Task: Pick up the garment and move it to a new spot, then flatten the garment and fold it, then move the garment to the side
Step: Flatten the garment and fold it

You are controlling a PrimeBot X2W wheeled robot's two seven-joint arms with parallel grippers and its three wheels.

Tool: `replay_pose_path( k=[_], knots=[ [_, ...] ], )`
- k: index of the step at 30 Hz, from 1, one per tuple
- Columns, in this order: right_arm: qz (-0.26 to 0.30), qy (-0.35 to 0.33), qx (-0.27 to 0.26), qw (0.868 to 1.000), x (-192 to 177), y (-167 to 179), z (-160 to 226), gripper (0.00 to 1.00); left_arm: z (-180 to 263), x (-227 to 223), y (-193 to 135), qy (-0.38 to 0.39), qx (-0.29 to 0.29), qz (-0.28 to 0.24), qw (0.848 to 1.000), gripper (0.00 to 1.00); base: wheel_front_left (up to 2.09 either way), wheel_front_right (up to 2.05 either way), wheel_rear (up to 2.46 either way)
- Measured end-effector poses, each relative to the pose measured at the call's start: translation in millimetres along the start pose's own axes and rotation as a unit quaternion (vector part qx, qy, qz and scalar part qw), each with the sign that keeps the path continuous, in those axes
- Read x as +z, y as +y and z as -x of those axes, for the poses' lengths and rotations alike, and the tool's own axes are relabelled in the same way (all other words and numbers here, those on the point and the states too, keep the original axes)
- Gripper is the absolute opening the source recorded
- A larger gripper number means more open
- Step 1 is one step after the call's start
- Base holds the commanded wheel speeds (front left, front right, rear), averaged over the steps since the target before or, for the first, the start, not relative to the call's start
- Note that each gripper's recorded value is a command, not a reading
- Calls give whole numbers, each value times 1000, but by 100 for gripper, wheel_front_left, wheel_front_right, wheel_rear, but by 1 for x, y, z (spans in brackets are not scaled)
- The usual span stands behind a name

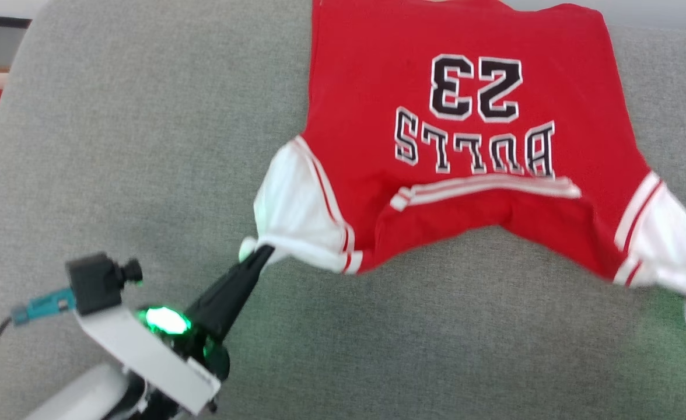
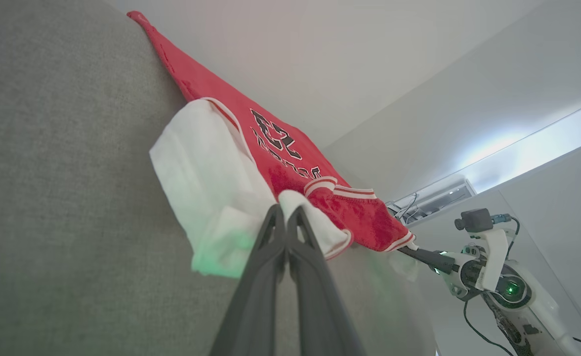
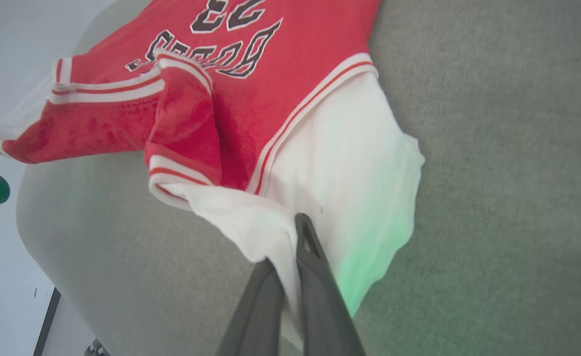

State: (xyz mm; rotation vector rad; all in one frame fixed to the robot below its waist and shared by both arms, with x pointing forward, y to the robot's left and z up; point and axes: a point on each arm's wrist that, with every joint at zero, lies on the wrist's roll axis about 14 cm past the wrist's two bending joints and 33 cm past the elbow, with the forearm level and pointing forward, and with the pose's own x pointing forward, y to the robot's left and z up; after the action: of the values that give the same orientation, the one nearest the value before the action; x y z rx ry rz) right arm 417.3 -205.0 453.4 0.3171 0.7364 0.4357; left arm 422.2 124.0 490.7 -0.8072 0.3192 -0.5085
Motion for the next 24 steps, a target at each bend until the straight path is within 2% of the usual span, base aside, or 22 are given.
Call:
replay_pose_path(
  k=[5, 12, 18, 24],
  knots=[
    [-31, 65, 4, 997, -40, 4, 16, 0, 23, -18, 2, 13, 18, 18, 1000, 0, 0, 0, 0],
    [-61, 126, 4, 990, -77, 9, 40, 0, 55, -43, 2, 48, 41, 38, 997, 0, 0, 0, 0],
    [-86, 147, -6, 985, -93, 8, 58, 0, 79, -52, 5, 65, 64, 52, 994, 0, 0, 0, 0],
    [-76, 160, -26, 984, -101, 2, 62, 0, 85, -66, 6, 86, 69, 54, 992, 0, 0, 0, 0]
  ],
)
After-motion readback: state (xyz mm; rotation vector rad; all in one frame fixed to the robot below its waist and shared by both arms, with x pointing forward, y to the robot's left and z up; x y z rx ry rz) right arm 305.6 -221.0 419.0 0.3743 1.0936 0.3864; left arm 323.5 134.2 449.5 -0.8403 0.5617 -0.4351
